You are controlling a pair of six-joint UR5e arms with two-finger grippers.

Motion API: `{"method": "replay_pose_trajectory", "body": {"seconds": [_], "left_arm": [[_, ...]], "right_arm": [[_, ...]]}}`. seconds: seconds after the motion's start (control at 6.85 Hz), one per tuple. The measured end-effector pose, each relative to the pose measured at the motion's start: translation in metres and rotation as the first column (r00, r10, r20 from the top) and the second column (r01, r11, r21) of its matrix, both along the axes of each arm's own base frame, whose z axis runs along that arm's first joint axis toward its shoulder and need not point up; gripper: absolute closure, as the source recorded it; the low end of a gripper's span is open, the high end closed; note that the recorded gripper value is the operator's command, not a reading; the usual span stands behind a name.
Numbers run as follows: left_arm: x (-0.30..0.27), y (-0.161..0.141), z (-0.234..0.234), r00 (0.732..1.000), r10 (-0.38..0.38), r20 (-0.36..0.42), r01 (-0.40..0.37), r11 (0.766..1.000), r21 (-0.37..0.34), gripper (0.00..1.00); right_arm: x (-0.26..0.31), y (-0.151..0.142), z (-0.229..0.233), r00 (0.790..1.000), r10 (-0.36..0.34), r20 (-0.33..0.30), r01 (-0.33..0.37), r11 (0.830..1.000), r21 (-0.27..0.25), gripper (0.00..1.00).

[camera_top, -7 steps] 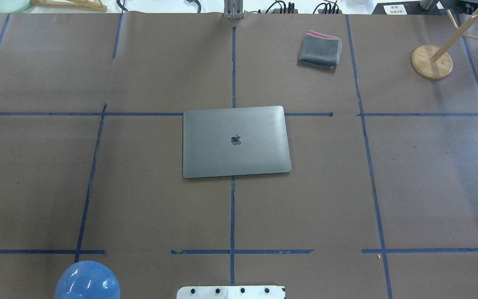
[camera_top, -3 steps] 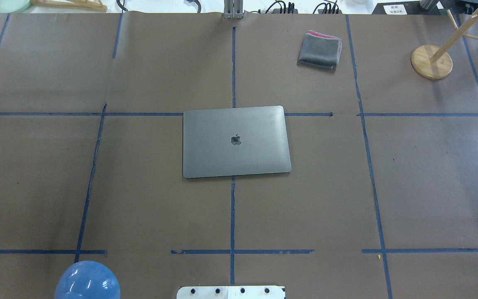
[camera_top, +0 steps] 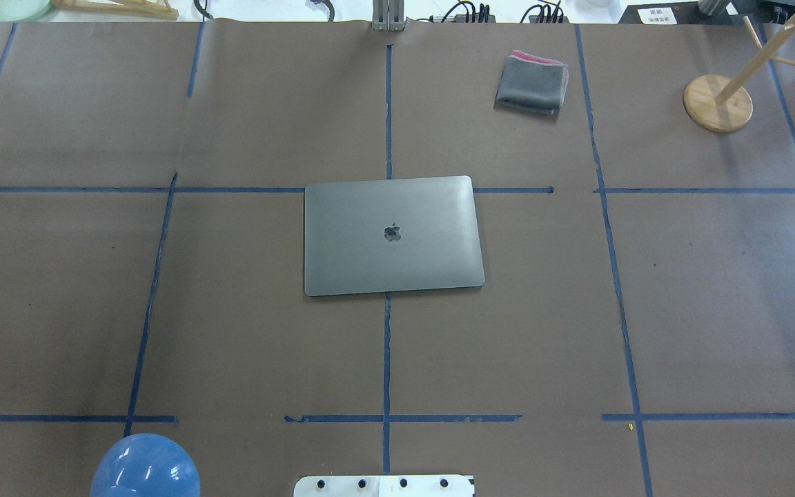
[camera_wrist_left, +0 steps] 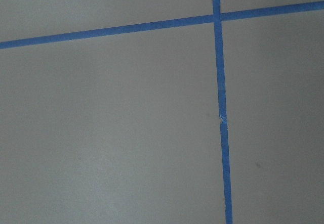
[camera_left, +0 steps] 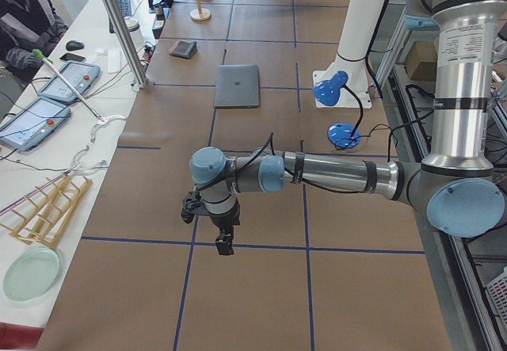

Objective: Close laptop

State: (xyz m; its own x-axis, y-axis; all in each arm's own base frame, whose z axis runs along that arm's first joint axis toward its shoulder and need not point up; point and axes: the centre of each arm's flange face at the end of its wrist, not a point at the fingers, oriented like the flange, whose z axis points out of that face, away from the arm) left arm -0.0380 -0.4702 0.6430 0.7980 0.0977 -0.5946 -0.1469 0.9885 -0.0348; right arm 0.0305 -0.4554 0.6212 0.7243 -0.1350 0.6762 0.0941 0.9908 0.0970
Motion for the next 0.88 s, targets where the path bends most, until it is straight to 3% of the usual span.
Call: {"method": "replay_pose_trajectory", "body": {"seconds": [0.88], "left_arm": [[0.0009,-0.0001,-0.0003,1.0,0.001,-0.003,-0.001,1.0,0.0,0.01]], "right_arm": [[-0.0001,-0.0002,-0.0033,1.0,0.001,0.001,-0.001,1.0,0.006,0.0]]}}
